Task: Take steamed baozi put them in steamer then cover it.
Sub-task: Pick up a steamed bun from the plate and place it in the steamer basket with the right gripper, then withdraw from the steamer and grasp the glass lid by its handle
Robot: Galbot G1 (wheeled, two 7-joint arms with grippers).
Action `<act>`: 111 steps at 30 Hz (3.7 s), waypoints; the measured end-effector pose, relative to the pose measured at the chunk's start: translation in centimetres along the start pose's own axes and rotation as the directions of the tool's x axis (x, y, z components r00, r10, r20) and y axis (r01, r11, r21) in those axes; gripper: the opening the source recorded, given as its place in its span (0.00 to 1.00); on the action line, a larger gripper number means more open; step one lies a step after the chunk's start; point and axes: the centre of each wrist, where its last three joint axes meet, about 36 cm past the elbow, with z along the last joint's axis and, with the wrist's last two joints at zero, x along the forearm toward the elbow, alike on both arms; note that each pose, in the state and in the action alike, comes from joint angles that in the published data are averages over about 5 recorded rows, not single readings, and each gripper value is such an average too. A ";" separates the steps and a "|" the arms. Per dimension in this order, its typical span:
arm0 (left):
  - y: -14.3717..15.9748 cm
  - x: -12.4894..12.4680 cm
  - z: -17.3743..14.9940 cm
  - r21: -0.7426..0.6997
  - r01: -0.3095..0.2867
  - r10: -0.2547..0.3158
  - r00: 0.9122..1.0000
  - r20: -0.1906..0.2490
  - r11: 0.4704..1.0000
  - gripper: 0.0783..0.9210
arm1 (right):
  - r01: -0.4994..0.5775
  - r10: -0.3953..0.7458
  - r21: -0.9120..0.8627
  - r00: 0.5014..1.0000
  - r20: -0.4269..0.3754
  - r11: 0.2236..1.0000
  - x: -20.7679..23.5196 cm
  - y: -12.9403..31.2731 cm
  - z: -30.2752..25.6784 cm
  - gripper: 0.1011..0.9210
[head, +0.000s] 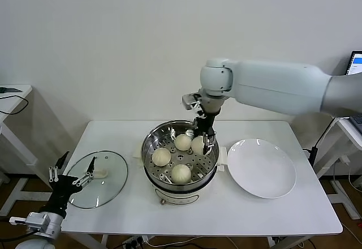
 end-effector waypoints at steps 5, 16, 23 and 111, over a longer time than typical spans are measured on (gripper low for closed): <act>0.2 0.0 0.2 0.001 0.005 -0.005 1.000 -0.006 1.000 0.88 | 0.022 -0.022 0.005 1.000 -0.016 1.000 -2.0 -0.6 -0.1 0.72; 0.2 -0.1 0.5 0.005 0.005 -0.005 1.000 -0.012 1.000 0.88 | 0.051 -0.050 0.016 0.998 -0.040 0.999 -4.6 -1.0 -0.3 0.72; 0.2 0.0 0.7 0.006 0.005 -0.005 1.000 -0.017 1.000 0.88 | 0.056 -0.055 0.022 0.997 -0.049 0.998 -5.5 -1.1 -0.4 0.78; -1.4 -0.7 5.9 -0.643 -0.008 0.066 0.996 0.066 0.766 0.88 | 0.079 0.861 -0.934 -0.366 -0.353 -0.349 -29.1 35.2 6.8 0.88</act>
